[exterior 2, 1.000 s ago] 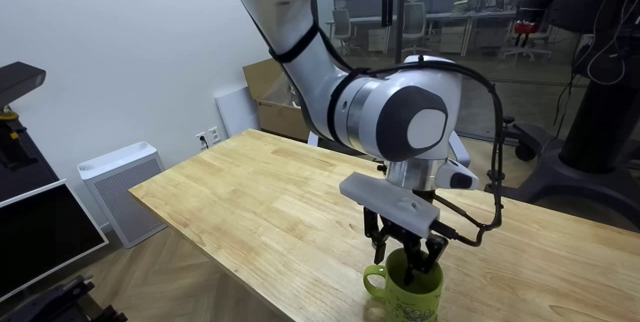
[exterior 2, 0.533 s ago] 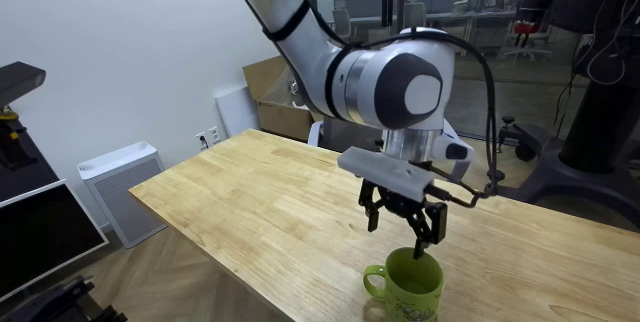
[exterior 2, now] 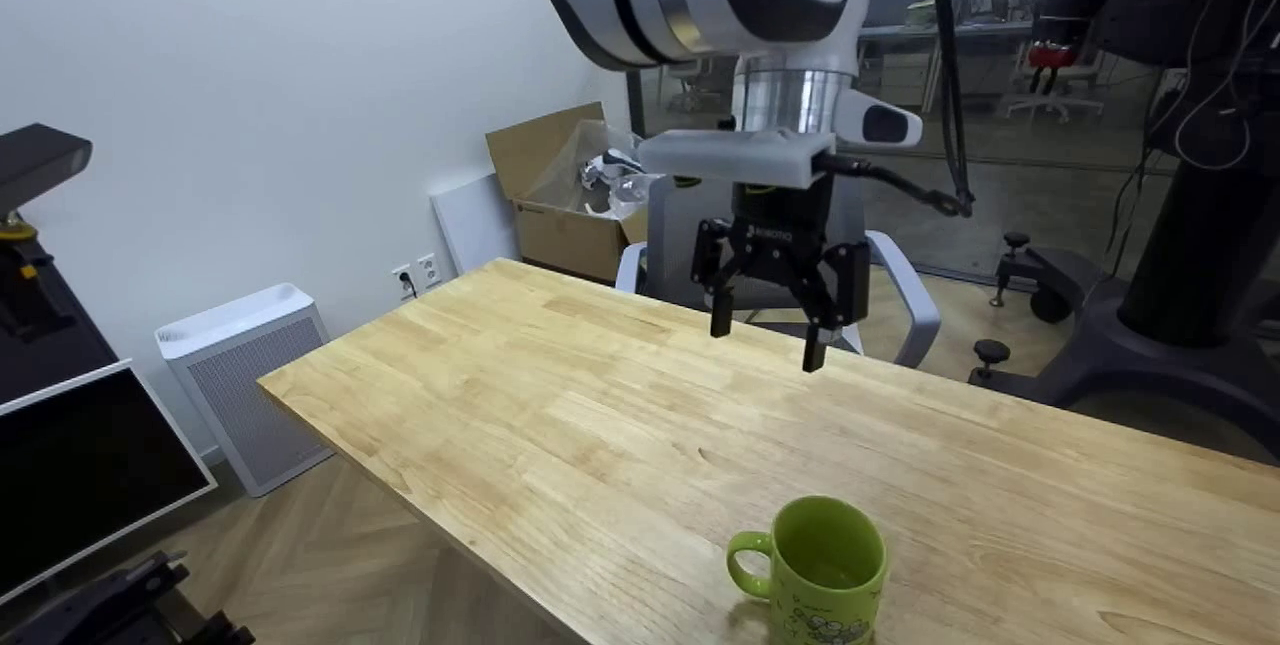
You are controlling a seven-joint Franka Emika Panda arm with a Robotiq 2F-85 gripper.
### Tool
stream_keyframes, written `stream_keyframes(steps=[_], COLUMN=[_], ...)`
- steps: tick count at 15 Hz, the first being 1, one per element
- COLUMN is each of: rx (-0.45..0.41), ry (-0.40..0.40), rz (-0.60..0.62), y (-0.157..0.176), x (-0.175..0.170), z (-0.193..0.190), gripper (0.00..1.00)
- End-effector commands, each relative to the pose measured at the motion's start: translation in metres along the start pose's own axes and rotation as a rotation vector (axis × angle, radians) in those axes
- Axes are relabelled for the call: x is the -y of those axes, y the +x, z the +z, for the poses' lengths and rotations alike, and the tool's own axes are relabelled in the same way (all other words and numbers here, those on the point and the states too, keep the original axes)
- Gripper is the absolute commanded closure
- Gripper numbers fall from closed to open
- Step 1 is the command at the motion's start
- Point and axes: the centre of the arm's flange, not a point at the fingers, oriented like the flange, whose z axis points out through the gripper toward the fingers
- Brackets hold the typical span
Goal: Move the cup to the left then move the cup to the right
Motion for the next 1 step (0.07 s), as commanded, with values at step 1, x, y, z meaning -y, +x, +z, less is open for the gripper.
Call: stream_keyframes(steps=[1], rx=[0.0], ry=[-0.001], rz=[-0.001], y=[-0.0007], x=[-0.0003], z=[-0.0023], gripper=[0.0])
